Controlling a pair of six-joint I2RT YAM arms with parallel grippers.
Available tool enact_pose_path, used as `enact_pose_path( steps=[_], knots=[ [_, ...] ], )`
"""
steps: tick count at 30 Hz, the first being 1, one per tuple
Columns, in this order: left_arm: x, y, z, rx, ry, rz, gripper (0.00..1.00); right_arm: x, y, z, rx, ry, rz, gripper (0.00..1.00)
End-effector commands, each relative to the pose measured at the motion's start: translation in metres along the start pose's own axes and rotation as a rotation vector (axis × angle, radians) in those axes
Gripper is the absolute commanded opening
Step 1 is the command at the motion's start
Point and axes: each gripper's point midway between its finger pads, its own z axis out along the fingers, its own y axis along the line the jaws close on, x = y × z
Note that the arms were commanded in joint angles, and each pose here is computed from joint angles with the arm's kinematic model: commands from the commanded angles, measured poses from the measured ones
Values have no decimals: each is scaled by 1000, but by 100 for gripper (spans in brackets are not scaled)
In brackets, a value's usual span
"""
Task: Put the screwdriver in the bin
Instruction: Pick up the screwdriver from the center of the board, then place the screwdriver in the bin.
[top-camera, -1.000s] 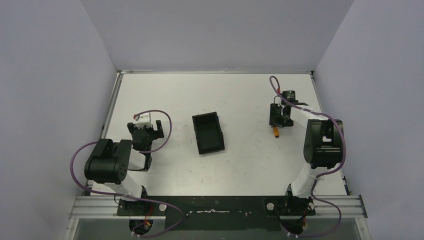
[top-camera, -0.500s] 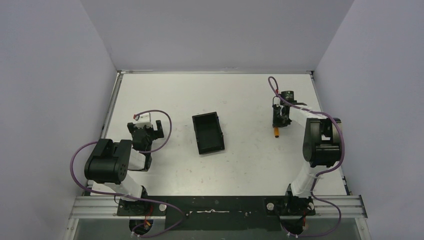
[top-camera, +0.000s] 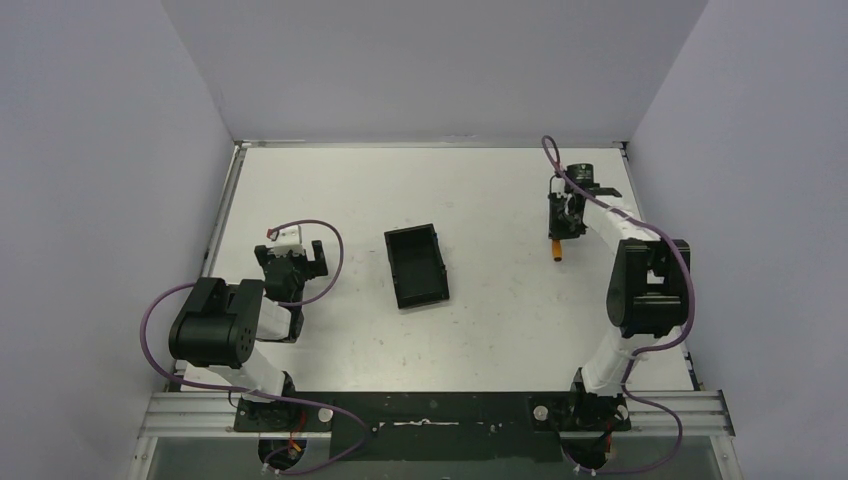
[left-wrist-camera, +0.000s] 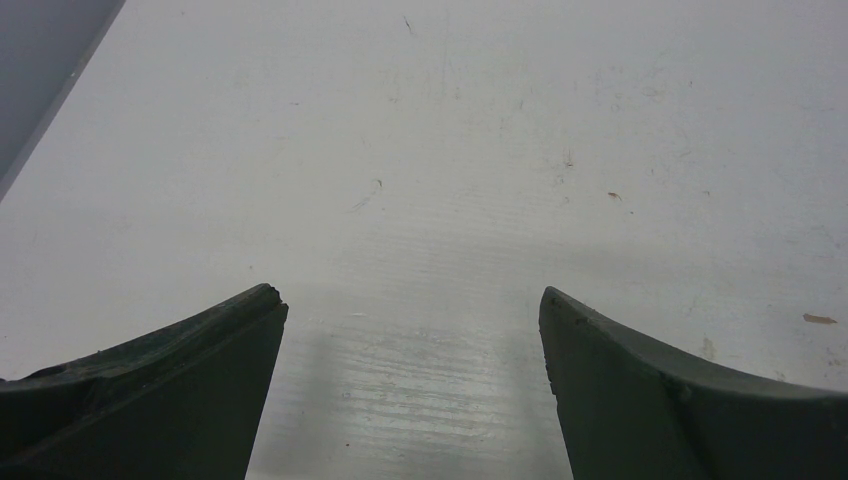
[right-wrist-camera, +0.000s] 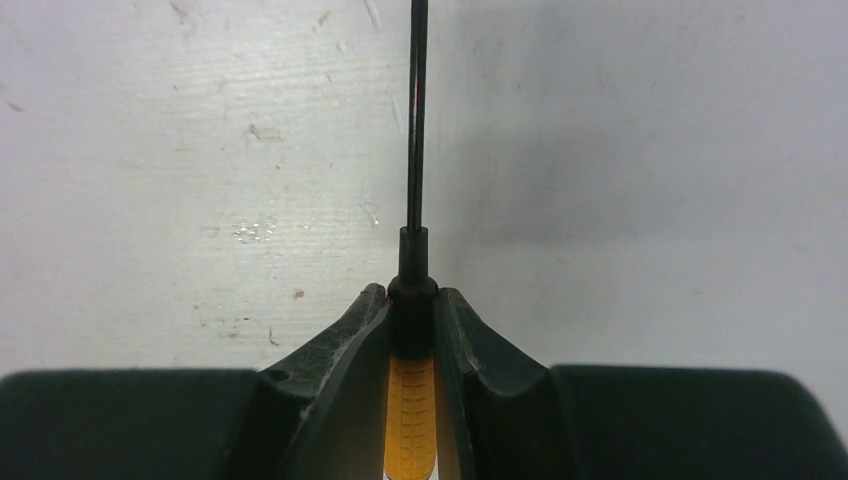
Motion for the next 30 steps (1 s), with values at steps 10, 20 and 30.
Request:
enact_pose_path(
  steps=[10, 20, 30],
  knots=[
    [-23, -4, 7, 13, -75, -7, 97, -116, -5, -138, 28, -308, -8, 0],
    [-23, -4, 7, 12, -75, -7, 97, -160, 2, -208, 51, -438, -17, 0],
    [-23, -4, 7, 13, -76, -8, 97, -163, 57, -236, 50, -495, -32, 0]
  ],
)
